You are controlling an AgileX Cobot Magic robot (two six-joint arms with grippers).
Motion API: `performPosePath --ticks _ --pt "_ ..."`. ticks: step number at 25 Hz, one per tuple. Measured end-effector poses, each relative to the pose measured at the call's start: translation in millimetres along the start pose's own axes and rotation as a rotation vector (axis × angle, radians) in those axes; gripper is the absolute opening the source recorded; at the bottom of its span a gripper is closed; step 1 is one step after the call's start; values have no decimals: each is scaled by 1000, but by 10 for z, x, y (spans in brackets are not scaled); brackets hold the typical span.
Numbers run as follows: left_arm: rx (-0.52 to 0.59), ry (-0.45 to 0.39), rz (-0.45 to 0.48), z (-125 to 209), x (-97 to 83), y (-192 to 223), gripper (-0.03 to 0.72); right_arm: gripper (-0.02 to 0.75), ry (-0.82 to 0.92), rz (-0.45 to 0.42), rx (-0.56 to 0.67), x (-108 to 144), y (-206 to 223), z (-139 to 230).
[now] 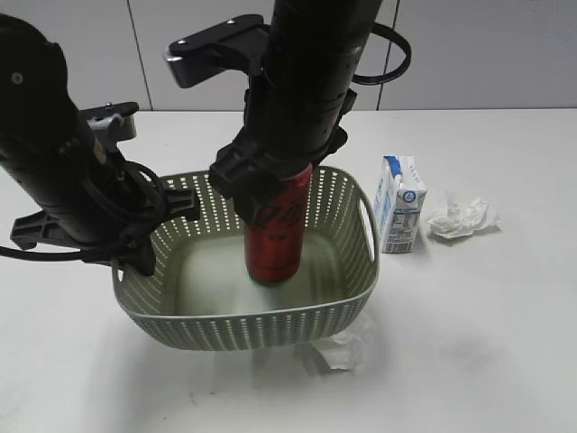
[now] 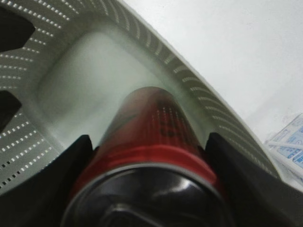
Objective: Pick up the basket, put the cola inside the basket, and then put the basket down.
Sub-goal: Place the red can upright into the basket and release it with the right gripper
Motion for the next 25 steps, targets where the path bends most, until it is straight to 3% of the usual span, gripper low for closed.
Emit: performPosePath --ticks 9,14,19,25 --pt "-4 19 -20 -4 22 0 0 537 15 -40 7 45 -2 7" --pt "24 30 -44 25 53 26 0 604 17 -48 -2 58 -14 -8" --pt "40 30 -50 45 64 46 0 619 19 -56 -4 67 -20 -12" --pt "49 25 -48 56 62 45 0 619 29 -51 -65 77 -221 -153"
Point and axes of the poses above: a point on each arm's last joint axis where the gripper is mounted, y pointing out along that axis toward the gripper, x along the wrist's bending axis when the last joint is at zero, z = x × y, the point moved 2 cm from there along y, pointing out along that axis toward the gripper, and after that the axes turned 12 degrees about y, right-handed, at the moved point
